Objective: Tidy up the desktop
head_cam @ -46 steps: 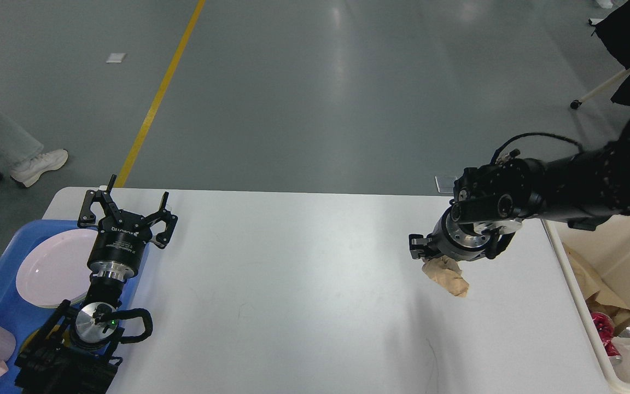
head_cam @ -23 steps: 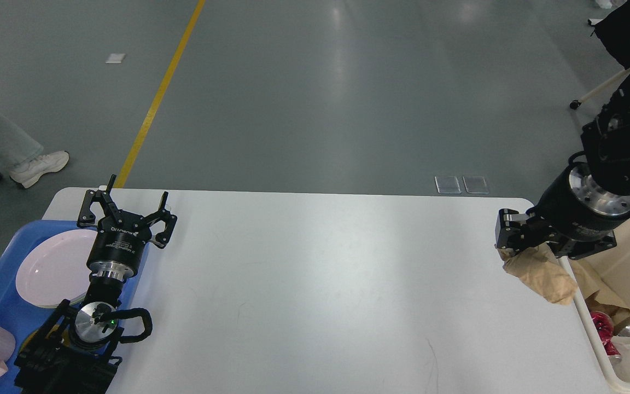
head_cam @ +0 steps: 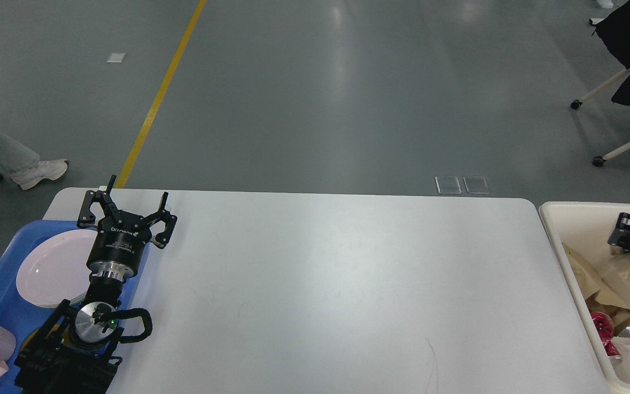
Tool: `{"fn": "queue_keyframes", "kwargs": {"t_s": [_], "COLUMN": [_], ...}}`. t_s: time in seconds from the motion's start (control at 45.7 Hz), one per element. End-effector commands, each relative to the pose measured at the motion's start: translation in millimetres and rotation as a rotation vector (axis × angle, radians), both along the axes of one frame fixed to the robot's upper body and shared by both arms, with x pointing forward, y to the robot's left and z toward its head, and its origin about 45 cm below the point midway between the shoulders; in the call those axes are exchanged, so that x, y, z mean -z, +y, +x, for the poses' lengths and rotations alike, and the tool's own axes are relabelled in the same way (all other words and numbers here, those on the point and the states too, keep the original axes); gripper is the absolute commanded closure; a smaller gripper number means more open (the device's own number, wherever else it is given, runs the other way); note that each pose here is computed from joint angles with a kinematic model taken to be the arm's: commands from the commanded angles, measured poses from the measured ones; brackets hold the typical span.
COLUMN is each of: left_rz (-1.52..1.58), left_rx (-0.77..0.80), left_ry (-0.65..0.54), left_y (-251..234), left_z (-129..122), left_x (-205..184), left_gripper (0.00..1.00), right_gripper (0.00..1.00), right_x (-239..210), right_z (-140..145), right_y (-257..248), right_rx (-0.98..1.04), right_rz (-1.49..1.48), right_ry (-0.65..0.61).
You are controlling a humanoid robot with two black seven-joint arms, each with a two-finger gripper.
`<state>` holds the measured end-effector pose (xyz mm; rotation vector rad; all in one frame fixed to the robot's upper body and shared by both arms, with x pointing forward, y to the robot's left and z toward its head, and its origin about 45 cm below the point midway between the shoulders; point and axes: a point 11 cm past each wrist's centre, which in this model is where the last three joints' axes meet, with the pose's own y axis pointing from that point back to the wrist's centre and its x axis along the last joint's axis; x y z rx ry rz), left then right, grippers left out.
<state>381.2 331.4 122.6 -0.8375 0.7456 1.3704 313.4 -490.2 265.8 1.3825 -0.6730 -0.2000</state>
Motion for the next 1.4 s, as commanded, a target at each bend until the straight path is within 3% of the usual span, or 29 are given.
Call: {"fn": "queue_keyframes", "kwargs": {"t_s": [0.0,0.219,0.35,0.57,0.986,1.008,1.161,1.38], "left_rz": [0.0,-0.001,-0.001,0.0,0.0,0.0,0.0,0.0], "left_rx": [0.0,0.001,0.001,0.0,0.0,0.0,0.0,0.0], "left_ry": [0.0,0.0,0.0,0.0,0.0,0.0,0.0,0.0], "left_y": [0.0,-0.7,-0.7,0.0,0.0,0.0,0.0,0.0], "left_z": [0.0,0.0,0.0,0.0,0.0,0.0,0.0,0.0], "left_x": [0.0,0.2,0.2,0.0,0.0,0.0,0.0,0.0], "left_gripper": [0.04,0.03,0.03,0.04,0.04,0.04,0.04,0.04], "right_gripper": [1.0,1.0,1.0,1.0,1.0,0.91,0.01,0.0], "right_x": [39.6,124.9,183.6,239.1,239.3,239.3,232.2,228.9], "right_z": [-8.6,-37.6,-53.7,-80.0,-83.3,-83.3,-76.9,-74.4], "right_y": [-57.6,-115.6,-101.9,-76.9,-80.3,-80.3,-84.2,-85.6], "right_rx": [0.083,0.155,0.117,0.038,0.107,0.11,0.12,0.115], "right_rz": [-0.044,-0.126,-0.166,-0.294,-0.322,-0.321,-0.362,-0.391], "right_ry": [-0.037,-0.103,-0.124,-0.208,-0.26,-0.261,-0.342,-0.382]}}
